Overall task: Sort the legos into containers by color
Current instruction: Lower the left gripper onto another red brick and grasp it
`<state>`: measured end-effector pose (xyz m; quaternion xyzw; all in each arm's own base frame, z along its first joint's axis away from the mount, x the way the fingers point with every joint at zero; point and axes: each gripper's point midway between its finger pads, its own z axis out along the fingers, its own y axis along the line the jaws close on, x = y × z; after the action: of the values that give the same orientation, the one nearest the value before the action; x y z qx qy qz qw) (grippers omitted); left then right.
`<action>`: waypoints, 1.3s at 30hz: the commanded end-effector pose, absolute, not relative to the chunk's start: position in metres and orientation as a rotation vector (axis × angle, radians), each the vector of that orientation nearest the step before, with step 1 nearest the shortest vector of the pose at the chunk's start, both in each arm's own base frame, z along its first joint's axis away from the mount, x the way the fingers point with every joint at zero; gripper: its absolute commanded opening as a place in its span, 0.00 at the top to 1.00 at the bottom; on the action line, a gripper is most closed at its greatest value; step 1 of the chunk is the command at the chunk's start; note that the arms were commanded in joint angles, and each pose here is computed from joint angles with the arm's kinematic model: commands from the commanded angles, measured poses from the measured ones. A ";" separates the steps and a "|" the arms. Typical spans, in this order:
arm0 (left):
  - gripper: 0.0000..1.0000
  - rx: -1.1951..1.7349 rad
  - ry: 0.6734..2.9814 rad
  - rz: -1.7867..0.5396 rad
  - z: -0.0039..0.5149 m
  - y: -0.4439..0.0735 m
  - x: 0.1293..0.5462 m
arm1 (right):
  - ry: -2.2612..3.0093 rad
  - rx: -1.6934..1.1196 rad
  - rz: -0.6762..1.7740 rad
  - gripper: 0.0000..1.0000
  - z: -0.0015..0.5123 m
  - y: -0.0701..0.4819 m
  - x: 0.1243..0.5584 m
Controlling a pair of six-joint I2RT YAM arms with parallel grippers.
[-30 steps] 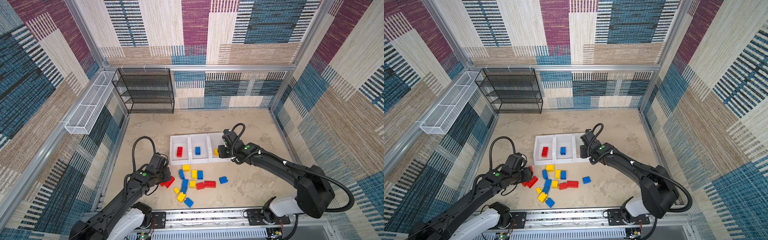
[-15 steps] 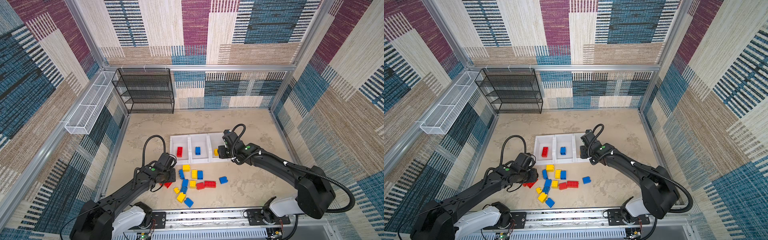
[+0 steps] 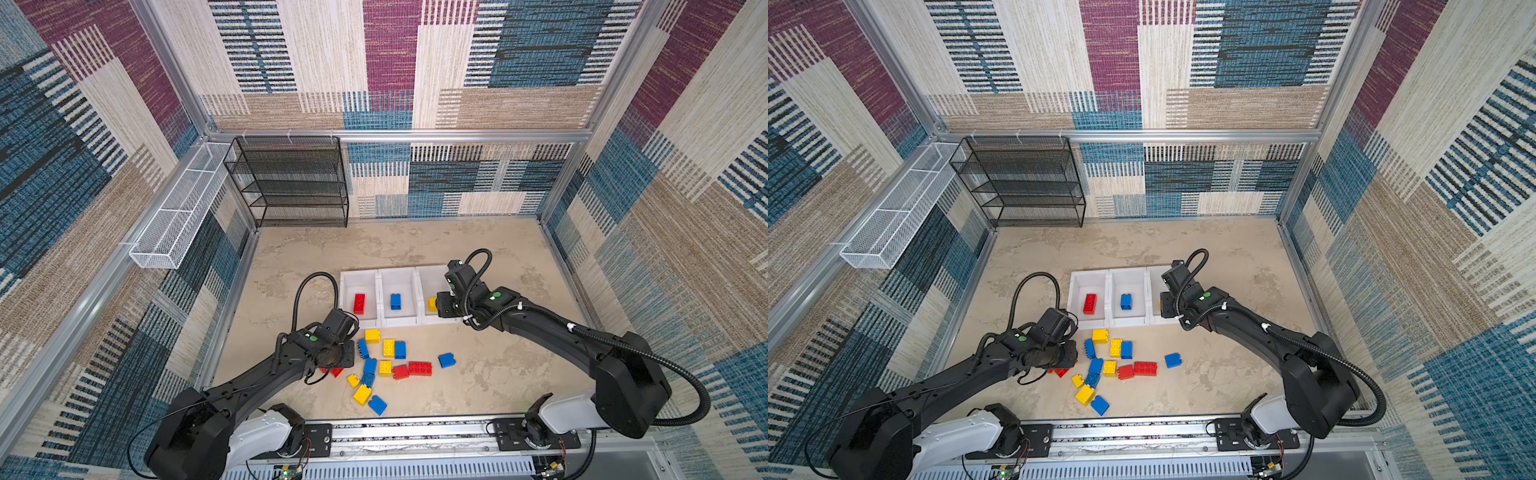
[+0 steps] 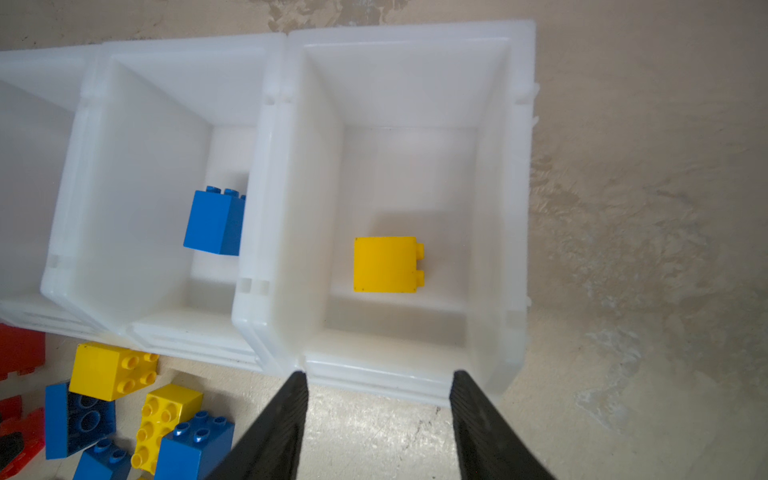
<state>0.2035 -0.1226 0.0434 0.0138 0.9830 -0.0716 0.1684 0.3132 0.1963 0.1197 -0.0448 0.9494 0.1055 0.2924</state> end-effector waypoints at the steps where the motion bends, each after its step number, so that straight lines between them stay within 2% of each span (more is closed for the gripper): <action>1: 0.54 0.055 2.781 -0.179 0.045 -0.121 0.206 | 2.524 -0.103 0.295 0.42 0.121 0.197 0.312; 5: 0.49 0.064 2.794 -0.150 0.046 -0.118 0.202 | 2.523 -0.095 0.292 0.41 0.121 0.194 0.311; 11: 0.51 0.064 2.824 -0.133 0.043 -0.116 0.194 | 2.524 -0.093 0.292 0.41 0.120 0.193 0.309; 22: 0.72 0.095 2.851 -0.117 0.035 -0.120 0.192 | 2.529 -0.088 0.300 0.41 0.117 0.194 0.308; 29: 0.80 0.121 2.841 -0.127 0.039 -0.127 0.198 | 2.526 -0.083 0.297 0.41 0.119 0.192 0.307; 34: 0.84 0.143 2.774 -0.198 0.066 -0.140 0.212 | 2.522 -0.080 0.293 0.41 0.122 0.191 0.306; 39: 0.84 0.204 2.593 -0.245 0.127 -0.158 0.250 | 2.512 -0.077 0.290 0.41 0.127 0.189 0.307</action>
<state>0.2340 -0.1557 0.1046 0.0503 0.9683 -0.0981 0.2240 0.3048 0.1903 0.1208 -0.0359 0.9490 0.1095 0.2934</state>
